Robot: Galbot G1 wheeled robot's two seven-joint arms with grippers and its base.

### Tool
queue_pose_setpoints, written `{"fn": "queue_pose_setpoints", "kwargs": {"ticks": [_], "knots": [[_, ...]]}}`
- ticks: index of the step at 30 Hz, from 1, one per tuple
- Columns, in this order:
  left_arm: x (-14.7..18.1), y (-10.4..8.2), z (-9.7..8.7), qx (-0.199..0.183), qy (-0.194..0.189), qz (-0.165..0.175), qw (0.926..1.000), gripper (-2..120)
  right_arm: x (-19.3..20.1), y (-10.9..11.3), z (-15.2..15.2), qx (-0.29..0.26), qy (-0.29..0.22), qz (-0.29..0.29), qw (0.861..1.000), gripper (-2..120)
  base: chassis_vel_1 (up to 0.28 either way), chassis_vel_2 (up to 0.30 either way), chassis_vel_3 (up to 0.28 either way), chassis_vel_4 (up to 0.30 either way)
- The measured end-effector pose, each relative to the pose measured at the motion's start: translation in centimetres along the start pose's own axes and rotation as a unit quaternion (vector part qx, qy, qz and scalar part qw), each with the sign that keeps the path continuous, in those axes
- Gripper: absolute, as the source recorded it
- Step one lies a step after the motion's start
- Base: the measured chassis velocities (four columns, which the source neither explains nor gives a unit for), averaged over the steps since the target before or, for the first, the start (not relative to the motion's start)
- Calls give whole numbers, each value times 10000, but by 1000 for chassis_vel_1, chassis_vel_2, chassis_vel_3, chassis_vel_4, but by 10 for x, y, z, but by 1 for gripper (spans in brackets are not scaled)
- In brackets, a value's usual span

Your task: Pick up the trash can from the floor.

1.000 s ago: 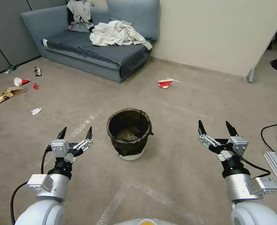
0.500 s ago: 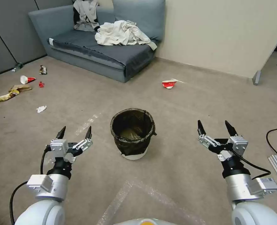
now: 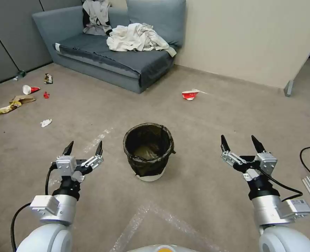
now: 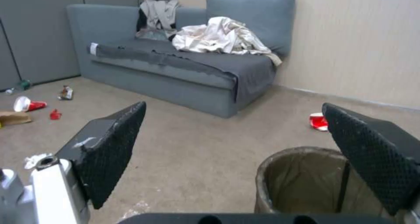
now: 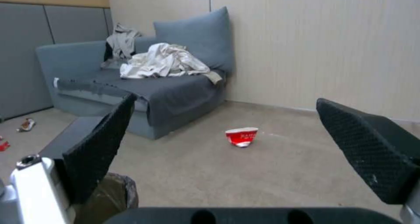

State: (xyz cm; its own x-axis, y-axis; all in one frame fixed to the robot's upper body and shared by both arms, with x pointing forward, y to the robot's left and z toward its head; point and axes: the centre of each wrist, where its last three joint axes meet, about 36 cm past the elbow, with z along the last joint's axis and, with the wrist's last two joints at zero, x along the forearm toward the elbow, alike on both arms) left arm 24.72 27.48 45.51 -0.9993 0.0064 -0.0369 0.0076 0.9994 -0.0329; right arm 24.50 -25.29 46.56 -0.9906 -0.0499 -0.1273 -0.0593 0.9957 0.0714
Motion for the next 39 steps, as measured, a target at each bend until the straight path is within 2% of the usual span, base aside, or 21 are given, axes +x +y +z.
{"fn": "queue_pose_setpoints", "kwargs": {"ticks": [23, 30, 32, 34, 36, 37, 39], "knots": [[-13, 6, 14, 11, 147, 53, 9999, 100, -3, -1, 4, 13, 51, 6, 10000, 100, -51, 47, 45, -55], [-20, 3, 13, 217, 342, 99, 9991, 100, -3, -1, 6, 60, -111, -75, 9999, 100, -31, 37, 27, -31], [-27, -6, 7, 501, 749, 90, 9959, 100, -2, -2, 6, 108, -157, -96, 9998, 100, 0, 0, 0, 0], [-30, -9, 4, 596, 900, 109, 9941, 100, -1, -1, 5, 113, -168, -99, 9997, 100, 0, 0, 0, 0], [-39, -18, -1, 831, 1432, 317, 9857, 100, 0, -1, 3, 121, -187, -100, 9997, 100, 0, 0, 0, 0], [-39, -18, -1, 831, 1432, 317, 9857, 100, 0, -1, 3, 121, -187, -100, 9997, 100, 0, 0, 0, 0], [-49, -22, 3, 969, 1755, 450, 9787, 100, 2, -1, 3, 135, -192, -86, 9997, 100, 0, 0, 0, 0]]}}
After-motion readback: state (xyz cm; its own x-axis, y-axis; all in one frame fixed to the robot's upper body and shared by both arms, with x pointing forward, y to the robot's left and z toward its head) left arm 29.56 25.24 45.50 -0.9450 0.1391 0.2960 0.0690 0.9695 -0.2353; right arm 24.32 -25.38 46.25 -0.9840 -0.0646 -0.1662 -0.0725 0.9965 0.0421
